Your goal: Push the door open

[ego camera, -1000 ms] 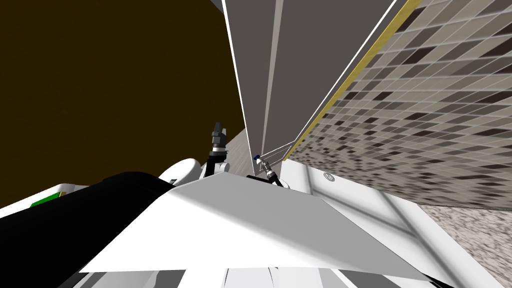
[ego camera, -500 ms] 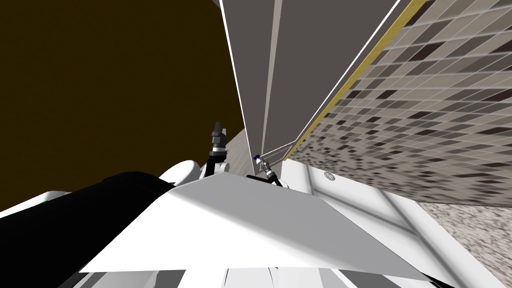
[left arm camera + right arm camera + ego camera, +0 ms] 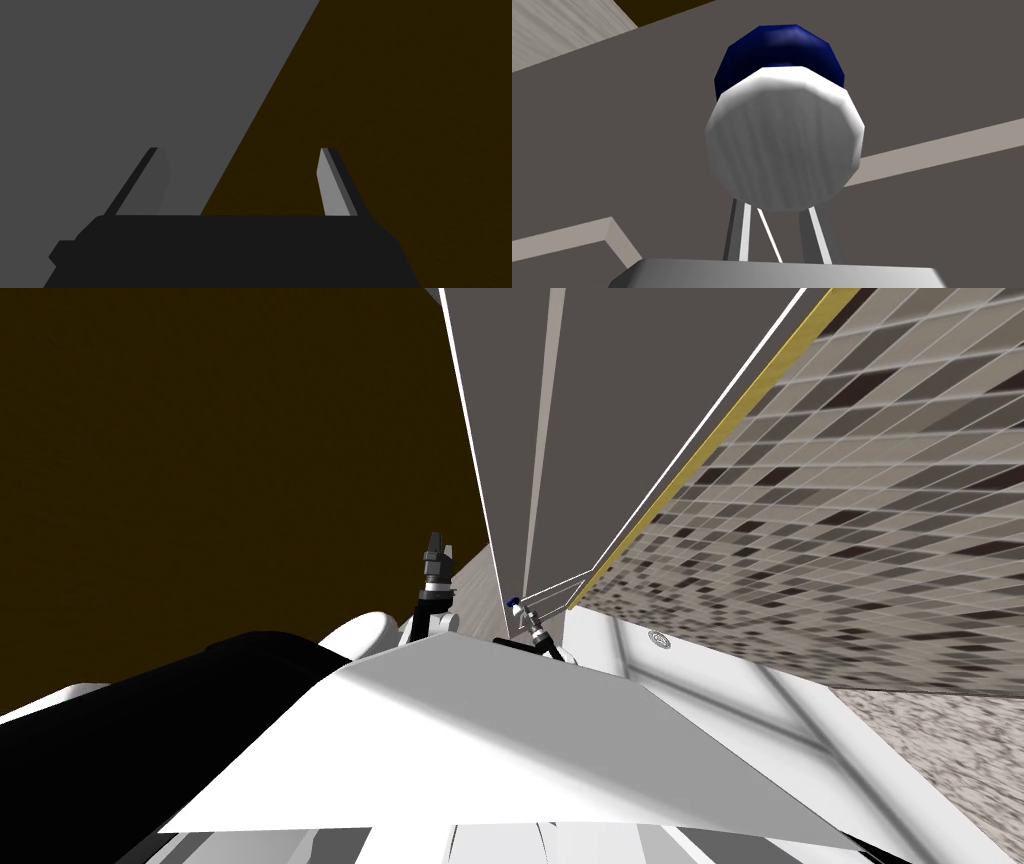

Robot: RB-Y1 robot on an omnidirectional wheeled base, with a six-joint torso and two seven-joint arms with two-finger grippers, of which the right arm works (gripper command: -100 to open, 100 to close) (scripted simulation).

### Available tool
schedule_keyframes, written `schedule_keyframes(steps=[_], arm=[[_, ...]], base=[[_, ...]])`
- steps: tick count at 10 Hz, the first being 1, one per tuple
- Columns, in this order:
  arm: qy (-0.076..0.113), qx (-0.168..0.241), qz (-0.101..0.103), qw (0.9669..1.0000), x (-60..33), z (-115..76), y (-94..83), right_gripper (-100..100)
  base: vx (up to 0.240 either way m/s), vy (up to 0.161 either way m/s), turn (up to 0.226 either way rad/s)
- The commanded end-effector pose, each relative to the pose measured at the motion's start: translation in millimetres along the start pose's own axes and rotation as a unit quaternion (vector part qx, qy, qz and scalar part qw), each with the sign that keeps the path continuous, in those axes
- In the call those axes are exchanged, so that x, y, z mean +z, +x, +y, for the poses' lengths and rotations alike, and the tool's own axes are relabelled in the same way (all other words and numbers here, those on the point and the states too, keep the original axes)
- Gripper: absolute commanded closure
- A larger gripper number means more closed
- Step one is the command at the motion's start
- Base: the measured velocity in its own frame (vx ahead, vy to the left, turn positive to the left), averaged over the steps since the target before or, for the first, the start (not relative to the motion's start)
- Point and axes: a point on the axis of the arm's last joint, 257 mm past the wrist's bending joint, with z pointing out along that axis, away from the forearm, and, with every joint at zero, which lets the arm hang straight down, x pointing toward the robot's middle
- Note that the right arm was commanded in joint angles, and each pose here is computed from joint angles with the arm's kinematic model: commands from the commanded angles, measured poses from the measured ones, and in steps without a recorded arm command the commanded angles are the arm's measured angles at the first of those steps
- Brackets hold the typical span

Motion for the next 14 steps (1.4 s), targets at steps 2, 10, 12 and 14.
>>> schedule_keyframes(steps=[2,10,12,14], arm=[[-0.017,0.035,0.007,0.9992,9.6,13.2,8.0,100],[-0.019,0.137,-0.001,0.9904,13.7,12.3,8.0,100],[-0.02,0.162,-0.003,0.9865,14.7,12.1,8.0,100],[-0.02,0.188,-0.005,0.982,15.6,11.8,8.0,100]], base=[[0.023,0.038,-0.025],[0.021,0.033,-0.021],[0.03,0.043,-0.043],[0.025,0.037,-0.024]])
